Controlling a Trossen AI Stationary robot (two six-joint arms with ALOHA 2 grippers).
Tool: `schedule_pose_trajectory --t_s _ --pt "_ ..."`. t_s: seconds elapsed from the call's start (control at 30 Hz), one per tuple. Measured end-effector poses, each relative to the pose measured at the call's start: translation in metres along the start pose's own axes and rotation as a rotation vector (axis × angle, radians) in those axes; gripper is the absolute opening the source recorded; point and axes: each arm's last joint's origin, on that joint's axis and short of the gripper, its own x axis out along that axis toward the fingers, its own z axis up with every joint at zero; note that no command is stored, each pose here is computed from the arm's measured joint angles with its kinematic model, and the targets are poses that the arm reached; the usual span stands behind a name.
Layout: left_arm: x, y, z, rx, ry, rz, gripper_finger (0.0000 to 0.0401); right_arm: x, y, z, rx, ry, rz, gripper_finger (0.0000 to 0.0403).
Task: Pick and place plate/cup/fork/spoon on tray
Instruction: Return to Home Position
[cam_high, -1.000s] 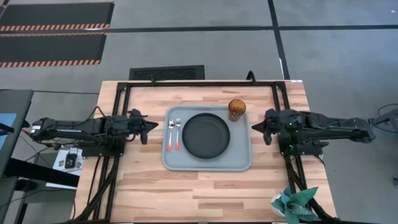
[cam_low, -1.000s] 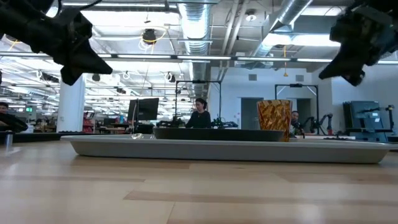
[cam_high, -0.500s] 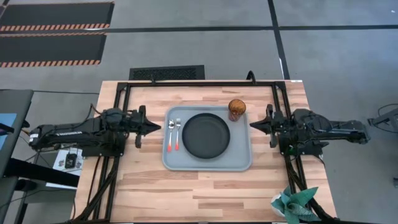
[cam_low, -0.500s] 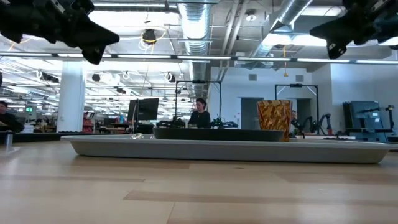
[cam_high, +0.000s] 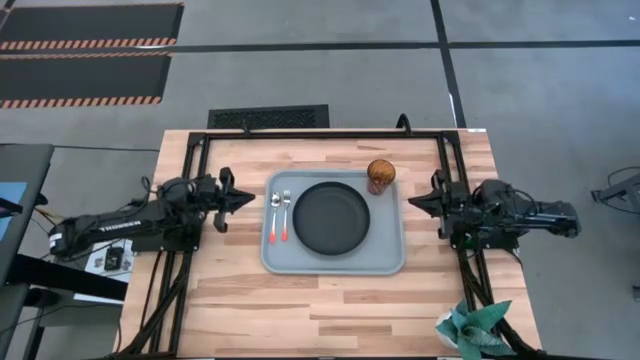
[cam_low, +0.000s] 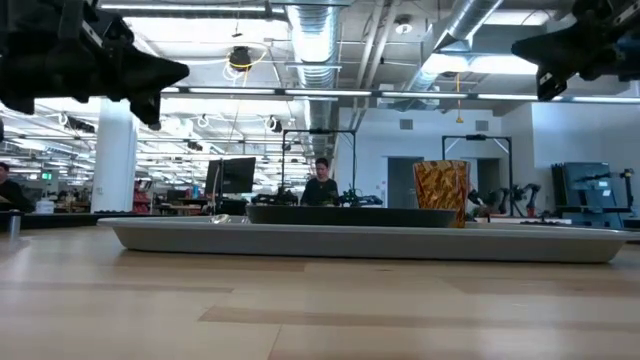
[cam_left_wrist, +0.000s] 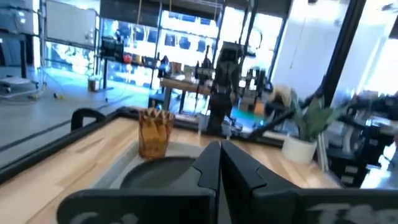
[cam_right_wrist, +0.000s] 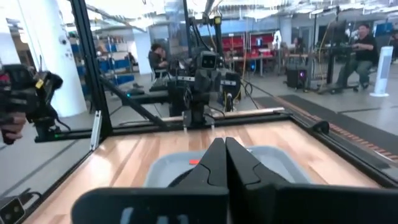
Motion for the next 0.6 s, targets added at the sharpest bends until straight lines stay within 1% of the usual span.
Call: schedule_pose_trajectory --t_s 0.07,0.17,0.27,0.33,0.47,0.53,0.6 --pt "-0.002 -0.001 0.0 -0.004 0.001 0.008 0.0 0.001 0.0 -0.005 -0.003 0.014 -0.001 0.0003" --pt "-0.006 -0.001 -0.002 0.028 0.022 0.023 0.0 0.001 0.0 -0.005 -0.013 0.014 -0.001 0.0003" --pt "-0.01 -0.002 0.003 0.059 -0.027 0.042 0.0 0.001 0.0 -0.004 -0.036 0.011 -0.001 0.0003" --pt "-0.014 -0.003 0.002 0.059 -0.026 0.059 0.0 0.001 -0.001 -0.003 -0.061 0.0 -0.009 0.0003" --pt "-0.021 -0.004 -0.001 0.051 -0.009 0.07 0.0 0.001 -0.002 -0.002 -0.076 -0.016 -0.072 0.0003" --pt "-0.02 -0.003 -0.004 0.032 0.025 0.077 0.0 0.0 -0.003 0.0 -0.094 -0.03 -0.093 0.0004" --pt "-0.02 -0.003 -0.004 0.035 0.023 0.077 0.0 0.001 -0.004 -0.001 -0.107 -0.051 -0.115 0.0004"
